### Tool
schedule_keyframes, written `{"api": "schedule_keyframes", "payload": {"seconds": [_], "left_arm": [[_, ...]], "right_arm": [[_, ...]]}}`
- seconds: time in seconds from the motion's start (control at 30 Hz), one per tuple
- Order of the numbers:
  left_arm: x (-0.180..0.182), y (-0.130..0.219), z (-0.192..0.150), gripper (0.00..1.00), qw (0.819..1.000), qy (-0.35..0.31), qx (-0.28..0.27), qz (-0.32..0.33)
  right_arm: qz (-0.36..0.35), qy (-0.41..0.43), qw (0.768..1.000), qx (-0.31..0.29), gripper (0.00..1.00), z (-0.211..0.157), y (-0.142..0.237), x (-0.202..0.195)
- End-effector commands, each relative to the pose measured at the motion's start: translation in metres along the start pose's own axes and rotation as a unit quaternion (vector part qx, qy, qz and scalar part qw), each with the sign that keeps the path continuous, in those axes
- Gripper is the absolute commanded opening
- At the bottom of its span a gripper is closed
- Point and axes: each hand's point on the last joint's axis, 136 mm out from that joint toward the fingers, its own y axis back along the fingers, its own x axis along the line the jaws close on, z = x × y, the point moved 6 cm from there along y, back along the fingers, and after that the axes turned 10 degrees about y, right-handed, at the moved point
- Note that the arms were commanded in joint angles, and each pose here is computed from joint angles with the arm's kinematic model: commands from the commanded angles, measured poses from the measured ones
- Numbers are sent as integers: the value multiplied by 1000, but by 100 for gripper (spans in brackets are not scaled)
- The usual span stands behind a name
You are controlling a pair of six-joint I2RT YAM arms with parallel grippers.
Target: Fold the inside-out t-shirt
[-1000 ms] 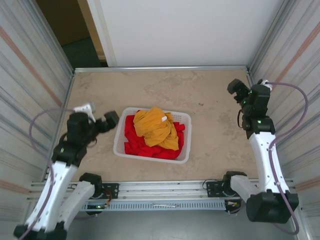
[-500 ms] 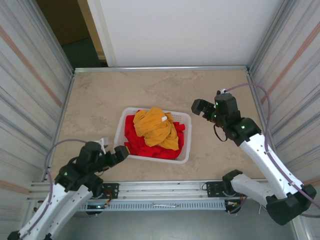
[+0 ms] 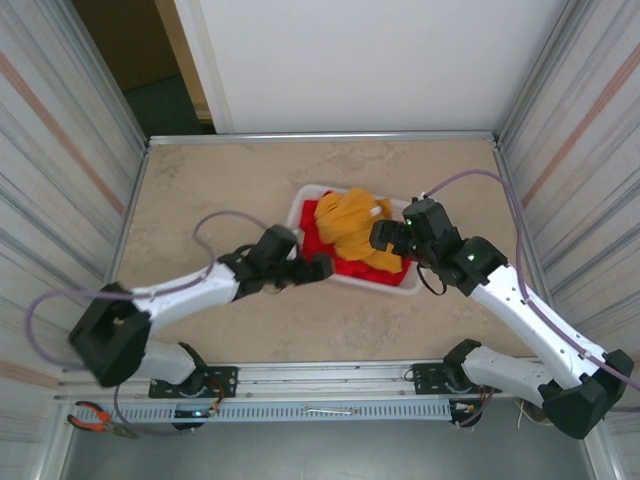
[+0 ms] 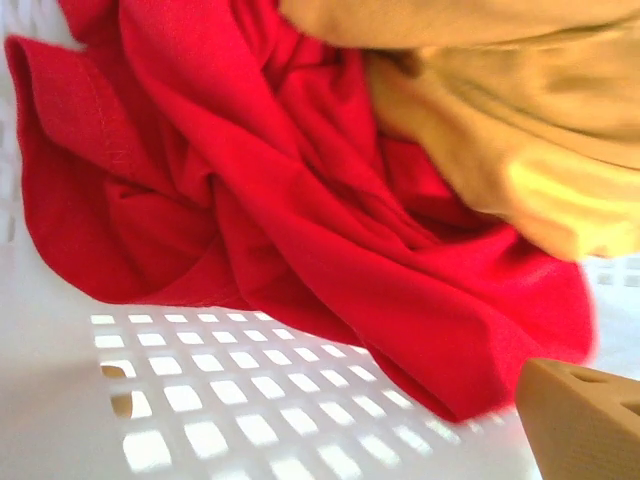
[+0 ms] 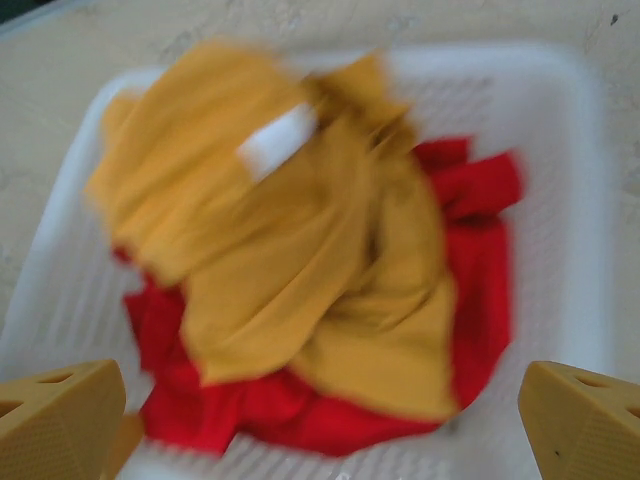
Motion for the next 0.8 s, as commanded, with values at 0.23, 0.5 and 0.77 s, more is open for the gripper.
{"api": "schedule_keyframes", "payload": {"seconds": [0.23,0.5,0.77], "left_arm": [[-19,91,84,99,985,-8,-161,-59],[49,149,58,99,976,51,-211,-32],[69,161,35,99,975,68,-209,-28]], "right_arm": [[46,29,998,18,99,-11,-1,44],[14,103,989,108,99,-16,-110,120],[-159,100,971,146,99,35,-236,82]]}}
